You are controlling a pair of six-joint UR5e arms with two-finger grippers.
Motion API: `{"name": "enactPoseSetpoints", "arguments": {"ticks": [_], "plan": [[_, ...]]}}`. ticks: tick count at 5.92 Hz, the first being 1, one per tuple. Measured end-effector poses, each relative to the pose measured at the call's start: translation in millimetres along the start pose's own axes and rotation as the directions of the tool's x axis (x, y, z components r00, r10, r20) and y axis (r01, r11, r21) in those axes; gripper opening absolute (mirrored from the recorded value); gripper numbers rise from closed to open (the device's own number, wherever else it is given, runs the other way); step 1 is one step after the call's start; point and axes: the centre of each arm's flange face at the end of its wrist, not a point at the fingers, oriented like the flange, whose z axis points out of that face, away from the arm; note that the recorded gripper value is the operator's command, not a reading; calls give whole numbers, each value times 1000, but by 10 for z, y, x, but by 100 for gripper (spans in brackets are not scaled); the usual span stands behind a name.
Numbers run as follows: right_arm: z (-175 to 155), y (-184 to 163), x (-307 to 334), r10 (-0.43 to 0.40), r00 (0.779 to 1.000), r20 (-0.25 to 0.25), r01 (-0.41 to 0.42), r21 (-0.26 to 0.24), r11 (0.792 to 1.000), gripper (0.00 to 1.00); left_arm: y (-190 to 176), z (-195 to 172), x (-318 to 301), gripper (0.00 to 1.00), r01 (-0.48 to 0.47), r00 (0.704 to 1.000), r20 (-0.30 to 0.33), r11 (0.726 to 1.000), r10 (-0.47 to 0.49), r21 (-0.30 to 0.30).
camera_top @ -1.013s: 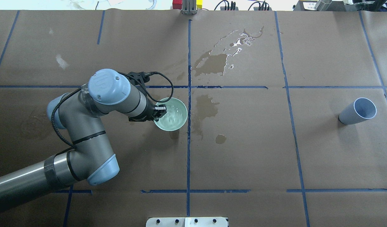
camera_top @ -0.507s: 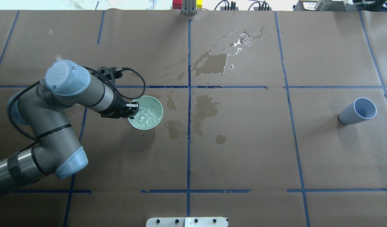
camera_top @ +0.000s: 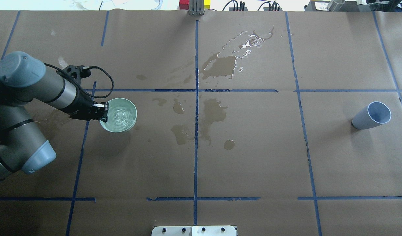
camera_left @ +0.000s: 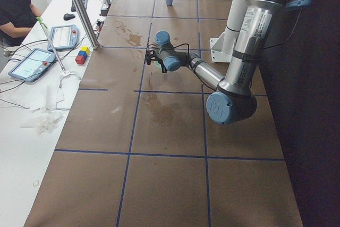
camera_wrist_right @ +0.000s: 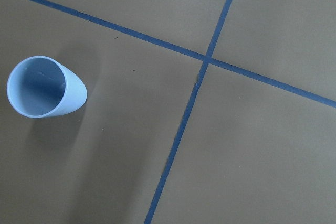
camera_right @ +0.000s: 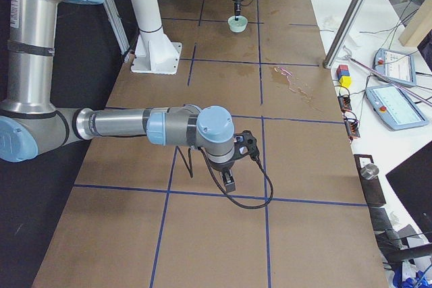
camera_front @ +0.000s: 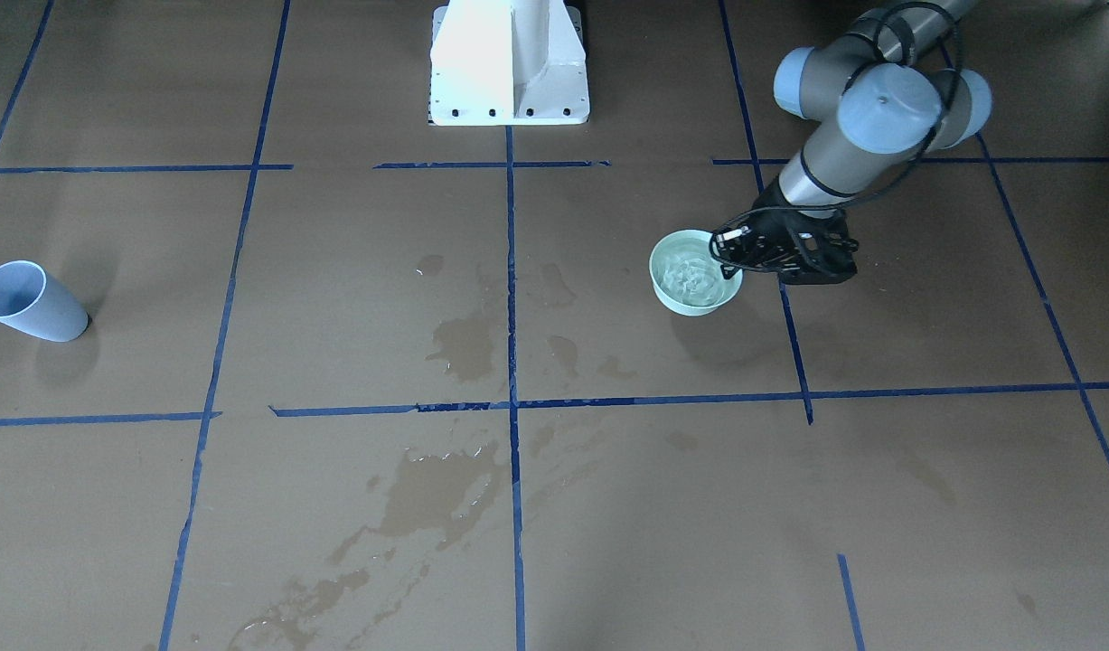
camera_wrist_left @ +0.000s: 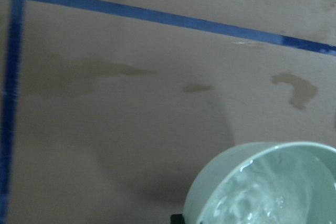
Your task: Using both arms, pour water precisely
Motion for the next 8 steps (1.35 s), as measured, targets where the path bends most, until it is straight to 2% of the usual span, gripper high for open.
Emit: {"name": "enactPoseSetpoints", "arguments": {"ticks": [3,6,8], "plan": [[-3,19,-12,1,1000,0,-1,0,1000,100,-169,-247,-821,0,-11,1000,24,999,12,-34],[-21,26,-37,-2,1000,-1,2,3,1000,100,-269,-378,-1439,0,-56,997,56,998,58,-37],[-40,42,-66,-5,1000,-2,5,6,1000,100,-390,-453,-1803,0,-68,996,50,996,71,-61]]}}
